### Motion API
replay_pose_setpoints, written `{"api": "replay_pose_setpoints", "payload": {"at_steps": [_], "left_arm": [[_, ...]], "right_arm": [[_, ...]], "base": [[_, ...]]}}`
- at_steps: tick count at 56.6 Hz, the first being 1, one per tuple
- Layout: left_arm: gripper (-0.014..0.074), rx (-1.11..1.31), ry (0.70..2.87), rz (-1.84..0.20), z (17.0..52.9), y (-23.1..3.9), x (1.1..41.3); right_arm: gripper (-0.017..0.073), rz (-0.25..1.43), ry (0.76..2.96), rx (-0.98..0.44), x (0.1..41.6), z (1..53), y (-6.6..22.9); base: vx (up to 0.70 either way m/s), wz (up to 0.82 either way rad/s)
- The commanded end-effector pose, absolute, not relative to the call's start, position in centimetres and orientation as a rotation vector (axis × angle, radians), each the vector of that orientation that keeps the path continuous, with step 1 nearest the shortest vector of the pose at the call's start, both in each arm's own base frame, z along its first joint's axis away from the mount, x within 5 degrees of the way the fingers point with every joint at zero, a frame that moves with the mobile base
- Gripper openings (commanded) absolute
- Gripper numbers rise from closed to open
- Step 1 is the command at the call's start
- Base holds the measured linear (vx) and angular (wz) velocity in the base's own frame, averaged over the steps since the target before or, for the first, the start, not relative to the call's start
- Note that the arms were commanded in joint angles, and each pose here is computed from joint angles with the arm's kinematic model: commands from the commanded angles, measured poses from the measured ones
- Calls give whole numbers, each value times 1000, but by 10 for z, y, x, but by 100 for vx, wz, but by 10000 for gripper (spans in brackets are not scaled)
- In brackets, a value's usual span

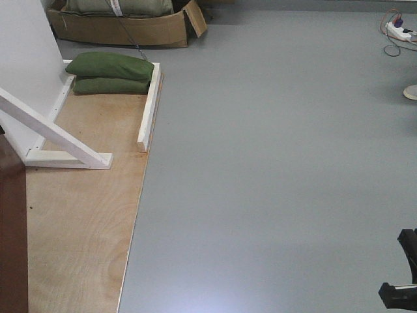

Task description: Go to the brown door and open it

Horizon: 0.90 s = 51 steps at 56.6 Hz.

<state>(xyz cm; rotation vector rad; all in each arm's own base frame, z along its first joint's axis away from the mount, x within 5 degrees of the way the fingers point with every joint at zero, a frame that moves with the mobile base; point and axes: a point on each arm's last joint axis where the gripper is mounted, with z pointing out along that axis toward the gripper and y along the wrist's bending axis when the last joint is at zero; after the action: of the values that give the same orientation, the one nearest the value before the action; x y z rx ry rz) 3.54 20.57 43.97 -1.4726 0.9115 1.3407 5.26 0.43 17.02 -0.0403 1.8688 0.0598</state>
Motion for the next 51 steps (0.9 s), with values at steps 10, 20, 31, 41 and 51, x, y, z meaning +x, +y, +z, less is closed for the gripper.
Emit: {"api": "replay_pose_setpoints", "payload": {"at_steps": [10,20,31,41,51], "left_arm": [[36,-1373,849,1356,471,207,38],[36,-1291,890,1288,476,207,47],[36,-1162,974,1181,479,204,66],[36,-1073,1017,1105,482,198,78],[36,-960,1079,997,484,193,95]], "right_arm": [[0,49,1791,-43,54,176,4],[0,49,1791,-43,54,176,4],[0,49,1791,-43,54,176,4],[0,49,1791,-43,54,176,4],[0,49,1791,-43,54,176,4]], "base": [[0,0],[0,0],[0,0],[0,0],[0,0]]}}
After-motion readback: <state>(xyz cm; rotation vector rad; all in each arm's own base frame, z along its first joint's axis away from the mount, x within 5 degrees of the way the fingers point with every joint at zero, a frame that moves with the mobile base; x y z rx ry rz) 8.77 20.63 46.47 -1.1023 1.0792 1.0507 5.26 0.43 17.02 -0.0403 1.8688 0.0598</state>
